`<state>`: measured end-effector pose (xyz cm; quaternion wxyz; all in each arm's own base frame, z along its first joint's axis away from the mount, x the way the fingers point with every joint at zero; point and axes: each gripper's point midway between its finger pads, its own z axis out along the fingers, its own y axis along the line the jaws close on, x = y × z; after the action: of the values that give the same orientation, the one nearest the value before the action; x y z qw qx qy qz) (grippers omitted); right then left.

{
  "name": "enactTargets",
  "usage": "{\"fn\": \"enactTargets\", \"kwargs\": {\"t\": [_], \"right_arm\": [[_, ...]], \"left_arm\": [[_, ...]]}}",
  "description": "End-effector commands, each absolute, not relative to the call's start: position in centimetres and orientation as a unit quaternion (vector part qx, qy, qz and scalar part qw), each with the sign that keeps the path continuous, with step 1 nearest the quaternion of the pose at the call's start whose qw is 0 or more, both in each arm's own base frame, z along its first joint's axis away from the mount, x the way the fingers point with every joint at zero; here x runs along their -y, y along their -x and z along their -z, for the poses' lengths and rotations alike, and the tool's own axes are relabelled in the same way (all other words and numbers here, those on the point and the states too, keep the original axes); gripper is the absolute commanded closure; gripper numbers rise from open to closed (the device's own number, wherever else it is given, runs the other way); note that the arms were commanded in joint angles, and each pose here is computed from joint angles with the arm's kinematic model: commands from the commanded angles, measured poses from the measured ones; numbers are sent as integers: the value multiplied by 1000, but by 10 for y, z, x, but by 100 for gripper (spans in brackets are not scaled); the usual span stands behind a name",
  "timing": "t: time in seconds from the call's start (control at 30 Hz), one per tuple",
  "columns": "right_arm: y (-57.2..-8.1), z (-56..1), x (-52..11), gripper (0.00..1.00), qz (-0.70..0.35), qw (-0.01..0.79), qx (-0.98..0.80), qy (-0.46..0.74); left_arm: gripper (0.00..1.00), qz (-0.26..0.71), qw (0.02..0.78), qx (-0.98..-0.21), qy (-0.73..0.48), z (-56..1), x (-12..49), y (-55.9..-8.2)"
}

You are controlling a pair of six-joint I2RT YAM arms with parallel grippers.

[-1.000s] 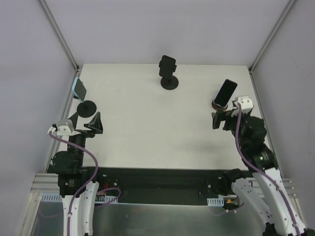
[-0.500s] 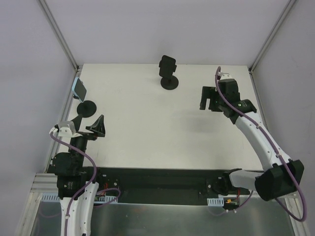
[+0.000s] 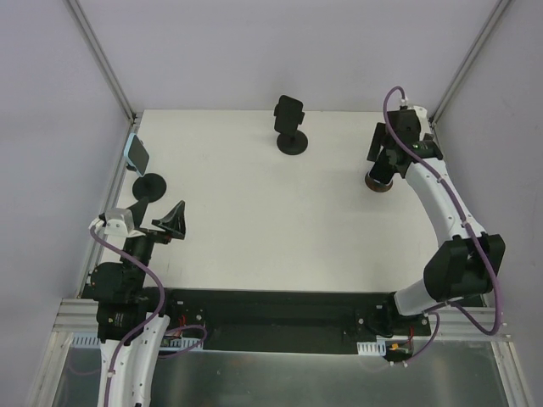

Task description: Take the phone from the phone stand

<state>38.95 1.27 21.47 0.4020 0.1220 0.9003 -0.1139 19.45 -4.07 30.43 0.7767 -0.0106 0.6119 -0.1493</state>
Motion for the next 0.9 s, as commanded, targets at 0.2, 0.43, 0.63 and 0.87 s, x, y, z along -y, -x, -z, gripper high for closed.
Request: {"fn": "enactTargets", "kwargs": {"t": [0.2,0.43,0.63,0.87], "right_arm": [[-439,-227,27,4,113,462,-841,-257],[-470,-199,41,4,105,462,-828,-300],[-493,-182,43,4,97,457,-832,-298],[-508,-170,34,4,79,459,-838,-284]], "left_arm": [[1,156,803,-574,-18,-330,46,-175],[1,156,796,-584,-22,-326,48,-180],[1,154,794,-587,-25,-325,48,-182],[1,153,783,-603,-27,-318,50,-190]]}}
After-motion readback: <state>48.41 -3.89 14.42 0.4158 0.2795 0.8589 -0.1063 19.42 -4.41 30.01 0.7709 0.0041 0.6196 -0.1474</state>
